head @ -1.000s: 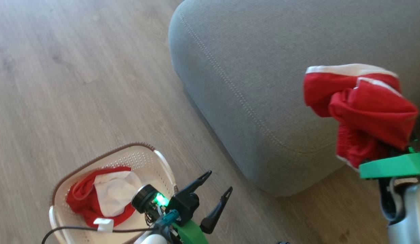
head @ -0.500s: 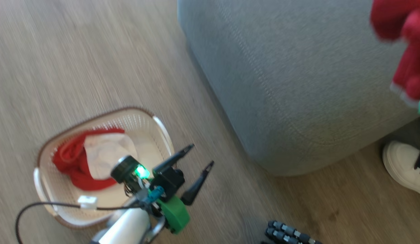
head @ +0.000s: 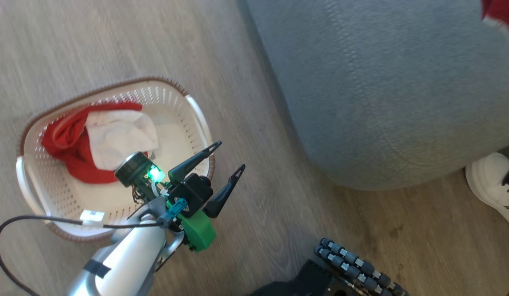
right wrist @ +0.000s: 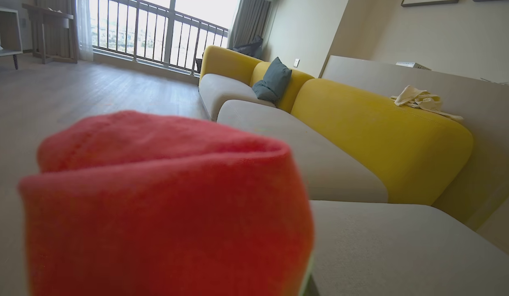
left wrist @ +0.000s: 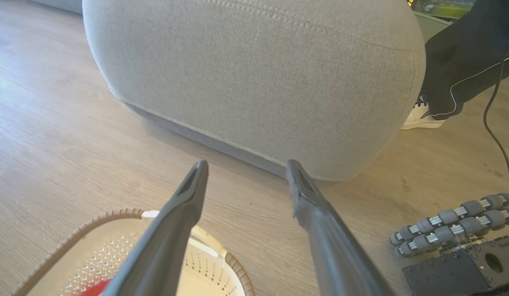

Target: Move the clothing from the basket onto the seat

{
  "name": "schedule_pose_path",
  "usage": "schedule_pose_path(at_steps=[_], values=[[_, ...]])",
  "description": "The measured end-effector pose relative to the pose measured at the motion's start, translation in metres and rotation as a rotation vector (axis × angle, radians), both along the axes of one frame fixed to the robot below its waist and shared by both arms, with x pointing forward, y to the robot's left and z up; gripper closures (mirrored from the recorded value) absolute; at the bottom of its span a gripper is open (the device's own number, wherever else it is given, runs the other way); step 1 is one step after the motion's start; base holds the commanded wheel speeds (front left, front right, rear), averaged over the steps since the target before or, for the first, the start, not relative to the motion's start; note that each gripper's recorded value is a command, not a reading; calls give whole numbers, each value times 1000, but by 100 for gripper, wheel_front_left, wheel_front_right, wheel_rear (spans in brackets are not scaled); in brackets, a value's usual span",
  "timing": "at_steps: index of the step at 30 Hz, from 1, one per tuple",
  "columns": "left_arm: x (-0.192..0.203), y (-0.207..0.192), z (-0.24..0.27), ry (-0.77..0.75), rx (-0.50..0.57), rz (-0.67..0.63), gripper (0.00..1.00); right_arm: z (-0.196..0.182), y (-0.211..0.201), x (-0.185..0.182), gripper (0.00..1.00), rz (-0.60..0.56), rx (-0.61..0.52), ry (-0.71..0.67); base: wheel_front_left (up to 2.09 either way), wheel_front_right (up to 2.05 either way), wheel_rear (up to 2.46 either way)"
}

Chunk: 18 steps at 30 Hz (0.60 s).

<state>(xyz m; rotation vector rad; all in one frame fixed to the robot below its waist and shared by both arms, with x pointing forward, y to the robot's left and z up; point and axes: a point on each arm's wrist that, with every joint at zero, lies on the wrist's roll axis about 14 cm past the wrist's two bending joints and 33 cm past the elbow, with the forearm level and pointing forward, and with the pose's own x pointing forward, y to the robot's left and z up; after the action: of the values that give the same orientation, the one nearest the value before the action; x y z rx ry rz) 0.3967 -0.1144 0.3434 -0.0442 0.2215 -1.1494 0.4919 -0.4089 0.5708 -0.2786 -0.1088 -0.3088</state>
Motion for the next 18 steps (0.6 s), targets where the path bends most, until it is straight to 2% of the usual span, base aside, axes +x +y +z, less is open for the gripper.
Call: schedule_pose_path(at_steps=[4, 9, 13, 18], values=[[0, 9, -13, 31, 17, 22, 0, -4, -17, 24, 100, -35, 40, 5, 0, 0, 0], [1, 22, -25, 56, 40, 53, 0, -3, -56, 36, 100, -146, 78, -6, 0, 0, 0], [7, 31, -33, 65, 52, 81, 0, -23, -84, 35, 100, -255, 148, 6, 0, 0, 0], [15, 39, -39, 71, 56, 120, 0, -59, -98, 35, 100, -335, 195, 71, 0, 0, 0]])
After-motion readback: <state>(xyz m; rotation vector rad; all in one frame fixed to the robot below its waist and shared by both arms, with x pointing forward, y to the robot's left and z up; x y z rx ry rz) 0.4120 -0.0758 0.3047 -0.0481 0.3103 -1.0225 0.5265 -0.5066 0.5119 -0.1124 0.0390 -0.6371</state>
